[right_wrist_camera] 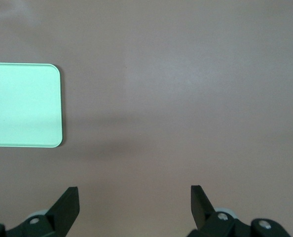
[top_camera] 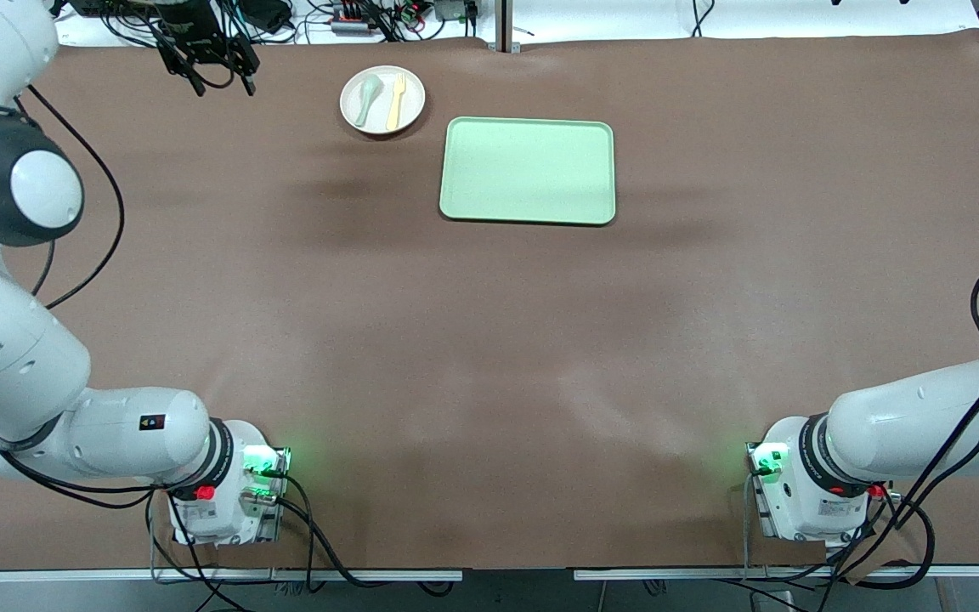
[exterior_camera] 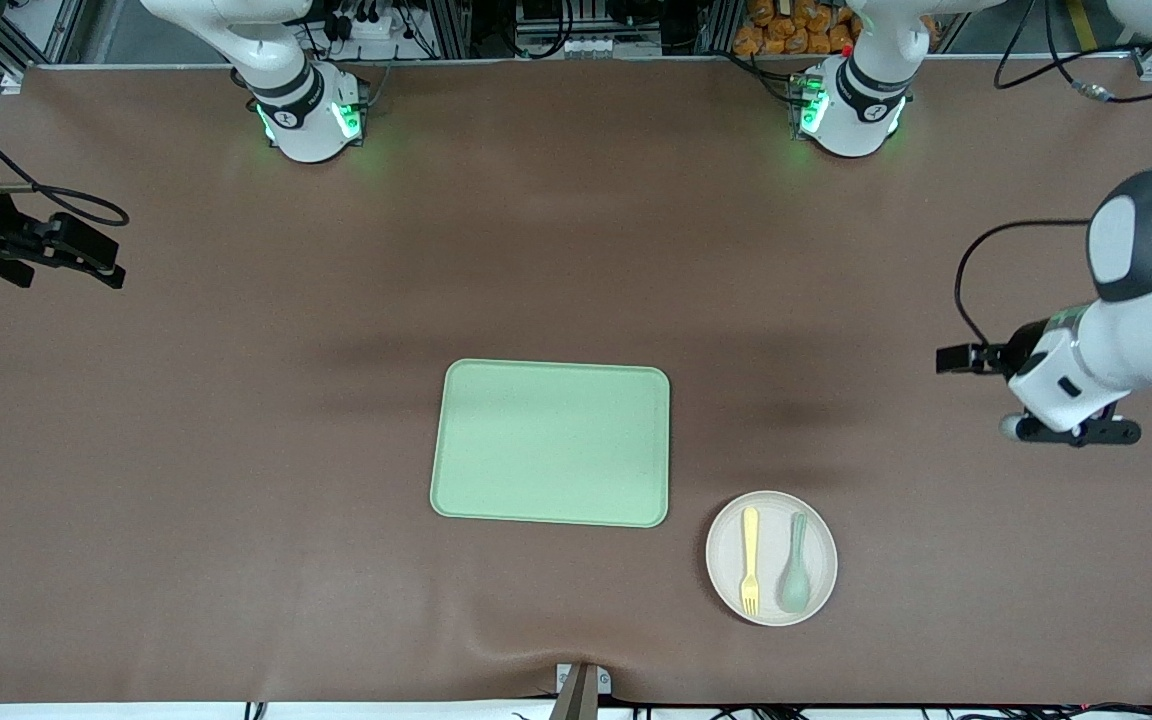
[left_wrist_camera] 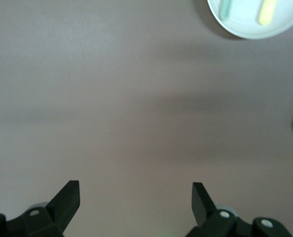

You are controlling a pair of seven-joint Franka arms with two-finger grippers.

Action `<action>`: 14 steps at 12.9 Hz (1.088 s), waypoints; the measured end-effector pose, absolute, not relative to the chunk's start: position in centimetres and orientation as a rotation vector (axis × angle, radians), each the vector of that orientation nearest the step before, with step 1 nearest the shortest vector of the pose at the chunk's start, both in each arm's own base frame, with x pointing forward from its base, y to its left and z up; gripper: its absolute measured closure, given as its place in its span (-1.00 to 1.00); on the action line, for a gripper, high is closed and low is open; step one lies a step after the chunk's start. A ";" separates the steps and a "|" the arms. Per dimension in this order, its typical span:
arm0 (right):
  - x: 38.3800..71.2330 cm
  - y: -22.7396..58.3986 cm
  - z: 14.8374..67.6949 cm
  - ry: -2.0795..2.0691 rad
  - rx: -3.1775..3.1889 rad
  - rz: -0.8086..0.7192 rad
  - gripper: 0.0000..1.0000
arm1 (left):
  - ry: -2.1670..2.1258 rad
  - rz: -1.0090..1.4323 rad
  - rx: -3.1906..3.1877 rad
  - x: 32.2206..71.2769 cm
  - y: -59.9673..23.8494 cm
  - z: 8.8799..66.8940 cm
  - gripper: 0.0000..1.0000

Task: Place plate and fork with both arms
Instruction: 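Move the left gripper down to the white plate's rim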

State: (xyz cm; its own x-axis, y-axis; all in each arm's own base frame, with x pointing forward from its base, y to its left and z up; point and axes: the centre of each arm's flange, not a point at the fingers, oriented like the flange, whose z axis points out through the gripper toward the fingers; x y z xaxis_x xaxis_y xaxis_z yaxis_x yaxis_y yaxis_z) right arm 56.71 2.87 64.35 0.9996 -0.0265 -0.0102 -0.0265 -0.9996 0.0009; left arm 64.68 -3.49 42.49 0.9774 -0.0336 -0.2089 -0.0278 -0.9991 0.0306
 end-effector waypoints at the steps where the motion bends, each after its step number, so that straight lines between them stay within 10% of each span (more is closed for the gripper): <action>1: 56.7 2.9 64.3 -0.042 3.140 -0.016 -1.00 | -0.046 -0.324 3.093 65.4 -3.4 41.0 -1.00; 14: 56.7 2.9 64.3 -0.042 3.140 -0.016 -1.00 | 0.245 -0.061 3.070 70.8 -5.8 27.1 -1.00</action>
State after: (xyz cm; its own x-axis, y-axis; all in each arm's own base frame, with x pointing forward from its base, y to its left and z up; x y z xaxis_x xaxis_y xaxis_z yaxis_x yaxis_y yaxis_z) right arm 56.72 2.86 64.33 0.9996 -0.0267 -0.0102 -0.0267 -0.9996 0.0009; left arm 70.82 -5.80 27.15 0.9866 0.1572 -0.0446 0.1597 -0.9855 0.0580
